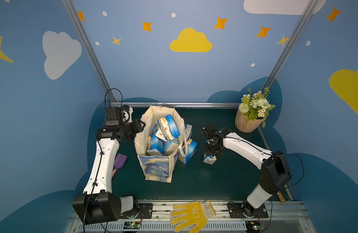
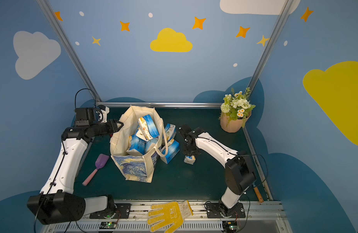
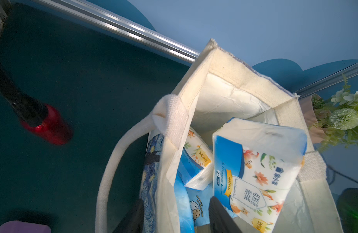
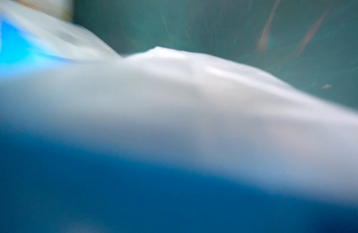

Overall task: Put tissues into the canvas bag
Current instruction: Pick up the pack of facial tissues from the center of the board, then place the pack of facial tissues in the canvas bag.

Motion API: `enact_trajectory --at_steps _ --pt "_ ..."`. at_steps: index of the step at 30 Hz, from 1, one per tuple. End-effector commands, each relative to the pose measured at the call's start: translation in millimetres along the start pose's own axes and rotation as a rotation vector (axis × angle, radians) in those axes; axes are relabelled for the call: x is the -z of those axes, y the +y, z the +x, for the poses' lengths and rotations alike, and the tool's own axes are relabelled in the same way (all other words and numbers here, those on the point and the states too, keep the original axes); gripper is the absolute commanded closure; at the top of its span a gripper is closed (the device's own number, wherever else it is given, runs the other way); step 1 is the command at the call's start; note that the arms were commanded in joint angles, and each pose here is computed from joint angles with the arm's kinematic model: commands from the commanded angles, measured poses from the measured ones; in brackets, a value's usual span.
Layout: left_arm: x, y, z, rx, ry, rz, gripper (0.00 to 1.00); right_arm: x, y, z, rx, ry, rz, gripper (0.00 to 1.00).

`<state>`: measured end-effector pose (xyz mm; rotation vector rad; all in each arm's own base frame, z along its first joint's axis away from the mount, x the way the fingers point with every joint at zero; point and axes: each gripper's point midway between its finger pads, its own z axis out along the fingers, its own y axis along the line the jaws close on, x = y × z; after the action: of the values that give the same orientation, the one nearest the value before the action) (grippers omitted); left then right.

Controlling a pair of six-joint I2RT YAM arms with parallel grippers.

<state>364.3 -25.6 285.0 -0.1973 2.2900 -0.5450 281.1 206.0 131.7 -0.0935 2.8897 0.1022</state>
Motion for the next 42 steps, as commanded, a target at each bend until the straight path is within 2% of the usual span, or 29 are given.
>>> enact_trajectory --at_steps 1,5,9,13,18,23,24,25,28,31,37,42 --pt "-5.0 0.8 5.0 0.000 0.026 0.020 0.96 79.4 12.7 -40.2 0.065 -0.246 -0.089 0.84" --pt "-6.0 2.4 5.8 0.006 0.036 0.012 0.96 165.2 37.6 -72.6 0.145 -0.498 -0.223 0.85" --pt "-5.8 3.1 7.2 0.011 0.045 0.005 0.96 245.1 88.9 -85.0 0.291 -0.740 -0.440 0.84" --pt "-4.3 2.6 7.3 0.022 0.043 0.006 0.96 291.6 156.7 -71.5 0.449 -0.812 -0.741 0.83" --pt "-2.5 0.0 7.3 0.032 0.051 0.013 0.97 277.9 227.8 -58.1 0.584 -0.702 -0.853 0.82" --pt "8.9 0.2 3.8 0.038 0.016 -0.014 0.97 237.0 269.7 -53.3 0.681 -0.595 -0.765 0.78" --pt "11.8 -0.9 2.8 0.038 0.008 -0.015 0.94 229.0 275.6 -50.8 0.697 -0.569 -0.754 0.77" --pt "13.3 -1.8 3.4 0.045 0.008 -0.013 0.86 222.4 281.2 -48.3 0.714 -0.548 -0.749 0.77" --pt "14.8 -4.2 6.2 0.055 0.015 -0.001 0.72 201.3 287.8 -45.2 0.725 -0.496 -0.702 0.73" --pt "15.9 4.6 7.7 0.056 -0.001 -0.049 0.63 187.0 285.8 -43.8 0.714 -0.469 -0.653 0.67" --pt "26.9 10.9 -0.6 0.049 -0.077 -0.101 0.33 172.5 285.4 -34.1 0.723 -0.406 -0.648 0.35" --pt "29.6 7.4 -2.2 0.051 -0.093 -0.083 0.19 176.2 289.8 -30.7 0.741 -0.404 -0.679 0.25"
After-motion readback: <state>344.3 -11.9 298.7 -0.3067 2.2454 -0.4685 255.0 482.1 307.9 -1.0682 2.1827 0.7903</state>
